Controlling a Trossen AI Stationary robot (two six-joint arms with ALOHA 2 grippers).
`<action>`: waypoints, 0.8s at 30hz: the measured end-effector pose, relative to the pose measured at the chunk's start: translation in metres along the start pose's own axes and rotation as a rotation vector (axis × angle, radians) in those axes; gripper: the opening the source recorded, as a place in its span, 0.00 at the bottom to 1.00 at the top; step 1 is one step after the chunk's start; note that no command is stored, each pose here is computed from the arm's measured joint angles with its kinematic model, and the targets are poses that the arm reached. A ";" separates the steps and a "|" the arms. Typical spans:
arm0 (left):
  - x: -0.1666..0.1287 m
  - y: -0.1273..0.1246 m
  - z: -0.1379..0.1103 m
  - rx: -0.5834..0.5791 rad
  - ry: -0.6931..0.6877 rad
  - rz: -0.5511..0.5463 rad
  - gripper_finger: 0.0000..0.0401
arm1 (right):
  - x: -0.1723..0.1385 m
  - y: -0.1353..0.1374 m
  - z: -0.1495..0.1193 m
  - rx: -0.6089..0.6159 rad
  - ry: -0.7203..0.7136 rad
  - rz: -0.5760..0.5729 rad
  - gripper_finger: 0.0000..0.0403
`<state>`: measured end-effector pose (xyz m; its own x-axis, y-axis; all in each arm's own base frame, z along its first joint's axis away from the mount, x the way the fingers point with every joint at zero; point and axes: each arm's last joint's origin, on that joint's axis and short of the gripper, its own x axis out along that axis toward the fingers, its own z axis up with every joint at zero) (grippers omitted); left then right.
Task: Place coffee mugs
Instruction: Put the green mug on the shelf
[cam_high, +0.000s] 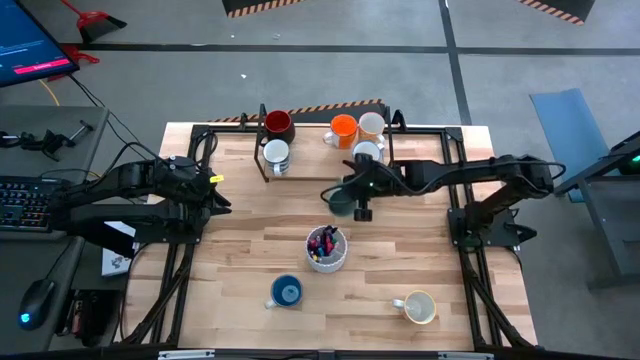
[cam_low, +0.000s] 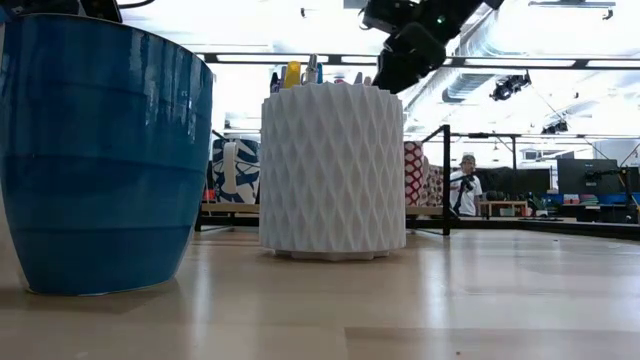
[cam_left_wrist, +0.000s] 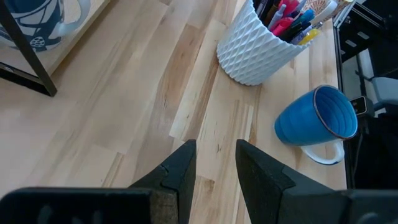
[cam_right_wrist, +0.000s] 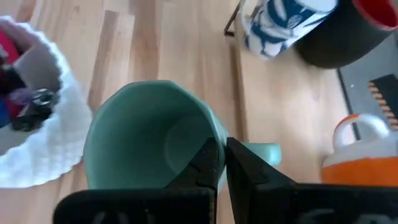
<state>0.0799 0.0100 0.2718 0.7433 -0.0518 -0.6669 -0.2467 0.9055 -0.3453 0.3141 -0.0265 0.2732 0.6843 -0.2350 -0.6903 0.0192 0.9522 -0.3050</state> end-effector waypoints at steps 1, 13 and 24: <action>0.000 0.000 0.000 0.000 0.000 0.000 0.26 | 0.000 -0.003 0.000 -0.006 -0.008 -0.008 0.00; 0.000 0.000 0.000 -0.006 -0.001 0.000 0.26 | 0.014 -0.034 0.003 -0.014 -0.120 -0.031 0.00; 0.000 0.000 0.000 -0.009 -0.001 0.000 0.26 | 0.036 -0.064 0.017 -0.050 -0.095 -0.083 0.00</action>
<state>0.0800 0.0101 0.2718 0.7437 -0.0513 -0.6666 -0.2524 0.9017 -0.3510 0.3496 -0.0922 0.2790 0.7479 -0.2904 -0.5969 0.0439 0.9189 -0.3921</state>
